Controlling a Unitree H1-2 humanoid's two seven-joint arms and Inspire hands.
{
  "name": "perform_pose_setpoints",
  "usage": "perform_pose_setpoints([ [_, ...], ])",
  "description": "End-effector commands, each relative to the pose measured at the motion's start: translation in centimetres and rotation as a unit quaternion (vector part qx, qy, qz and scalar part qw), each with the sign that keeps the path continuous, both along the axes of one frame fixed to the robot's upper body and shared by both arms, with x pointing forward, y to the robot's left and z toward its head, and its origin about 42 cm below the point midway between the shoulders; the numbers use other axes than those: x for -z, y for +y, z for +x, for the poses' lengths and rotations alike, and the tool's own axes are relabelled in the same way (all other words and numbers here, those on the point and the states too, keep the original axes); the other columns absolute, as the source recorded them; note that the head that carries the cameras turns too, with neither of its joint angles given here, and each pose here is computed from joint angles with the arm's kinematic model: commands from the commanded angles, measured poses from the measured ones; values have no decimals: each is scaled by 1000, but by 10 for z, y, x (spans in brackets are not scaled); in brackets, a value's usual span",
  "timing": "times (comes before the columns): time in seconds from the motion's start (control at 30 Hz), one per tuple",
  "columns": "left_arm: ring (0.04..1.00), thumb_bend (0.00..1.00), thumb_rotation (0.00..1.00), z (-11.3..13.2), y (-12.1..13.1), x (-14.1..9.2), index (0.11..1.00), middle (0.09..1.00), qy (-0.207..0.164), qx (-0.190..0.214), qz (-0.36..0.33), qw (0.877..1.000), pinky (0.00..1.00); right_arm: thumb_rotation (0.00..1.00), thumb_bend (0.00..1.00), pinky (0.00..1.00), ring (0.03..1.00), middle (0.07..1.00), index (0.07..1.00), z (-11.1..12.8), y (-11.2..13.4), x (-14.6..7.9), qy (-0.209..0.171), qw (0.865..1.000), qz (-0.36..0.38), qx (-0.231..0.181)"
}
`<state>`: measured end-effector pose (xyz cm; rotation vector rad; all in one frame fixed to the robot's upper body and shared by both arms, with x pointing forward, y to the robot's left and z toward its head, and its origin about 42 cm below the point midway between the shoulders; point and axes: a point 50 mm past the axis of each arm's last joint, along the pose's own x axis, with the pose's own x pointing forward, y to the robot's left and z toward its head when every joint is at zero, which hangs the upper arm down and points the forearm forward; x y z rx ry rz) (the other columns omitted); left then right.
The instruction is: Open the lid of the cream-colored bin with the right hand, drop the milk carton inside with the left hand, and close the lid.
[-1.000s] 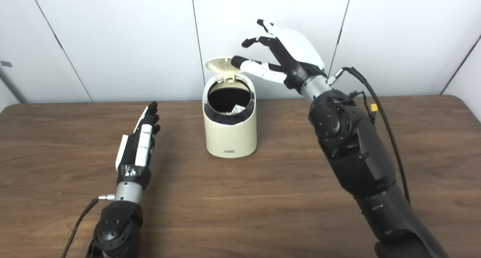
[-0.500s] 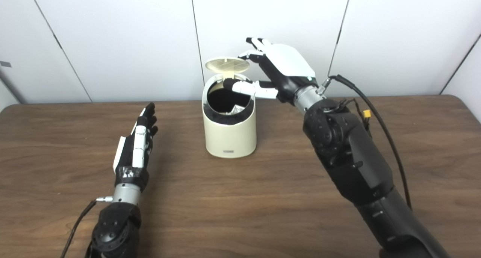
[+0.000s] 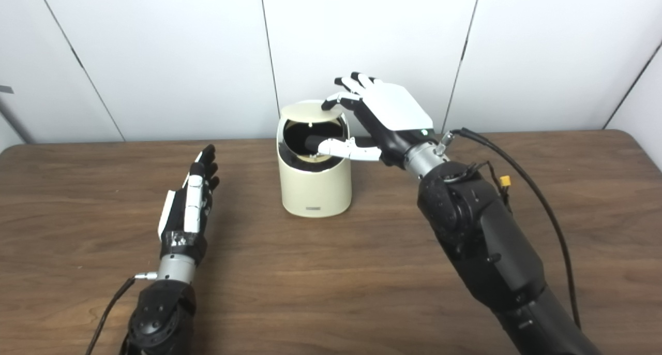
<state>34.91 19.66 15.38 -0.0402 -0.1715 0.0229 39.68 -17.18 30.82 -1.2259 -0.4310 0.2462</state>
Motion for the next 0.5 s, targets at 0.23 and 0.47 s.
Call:
perform_pose_setpoints([
  [0.23, 1000, 656, 1000, 7, -4, -15, 1000, 1000, -41, 4, 0, 999, 1000, 1000, 568, 1000, 1000, 965, 756, -8, 7, 6, -16, 999, -24, -17],
  [0.47, 1000, 668, 1000, 6, -8, -15, 1000, 1000, -46, -1, 4, 999, 1000, 1000, 573, 1000, 1000, 976, 760, -7, 11, 19, -2, 999, -28, -25],
])
